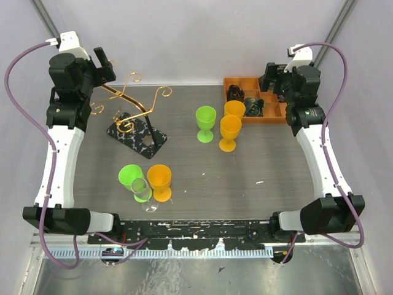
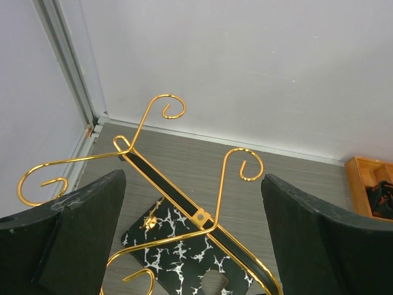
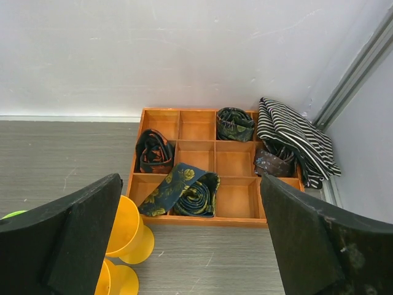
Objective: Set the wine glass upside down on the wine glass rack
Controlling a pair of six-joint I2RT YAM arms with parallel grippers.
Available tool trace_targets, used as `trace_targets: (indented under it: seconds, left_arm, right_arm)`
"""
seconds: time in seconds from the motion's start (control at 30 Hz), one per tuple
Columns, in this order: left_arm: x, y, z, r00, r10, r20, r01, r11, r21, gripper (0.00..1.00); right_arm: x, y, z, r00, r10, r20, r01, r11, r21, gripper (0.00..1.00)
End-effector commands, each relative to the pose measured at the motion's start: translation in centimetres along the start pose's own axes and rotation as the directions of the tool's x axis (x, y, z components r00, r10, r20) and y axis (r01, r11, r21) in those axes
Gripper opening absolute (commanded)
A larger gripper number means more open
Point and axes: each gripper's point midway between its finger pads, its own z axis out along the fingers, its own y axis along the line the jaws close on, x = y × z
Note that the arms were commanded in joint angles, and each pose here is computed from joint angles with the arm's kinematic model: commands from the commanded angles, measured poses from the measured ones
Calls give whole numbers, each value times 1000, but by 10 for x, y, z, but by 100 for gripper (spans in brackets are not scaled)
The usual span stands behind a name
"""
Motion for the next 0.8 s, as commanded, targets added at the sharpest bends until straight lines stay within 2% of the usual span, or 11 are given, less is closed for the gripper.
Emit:
trace_targets:
  seconds: [0.0,0.3,0.47,0.6,0.77]
  left_arm:
    - [-10,-3,0,999,19,44,-20,1000,16,98]
    - [-13,-12,10,996,-3,94,-3,998,61,98]
    - [-1,-23,28,996,85,1,-84,989,119,98]
    - [5,-10,48,989,139,-56,-137,989,47,98]
    - [-4,15,73,987,130,-98,-134,990,-36,98]
  right_arm:
    - [-38,-1,-4,993,16,117,-17,1000,1,100]
    - [-32,-5,1,994,26,102,-29,999,30,100]
    - [-37,20,9,995,-8,97,20,993,-119,100]
    - [-43,38,25,996,54,65,-40,979,-200,100]
    - [-53,81,49,997,73,28,-61,949,-309,100]
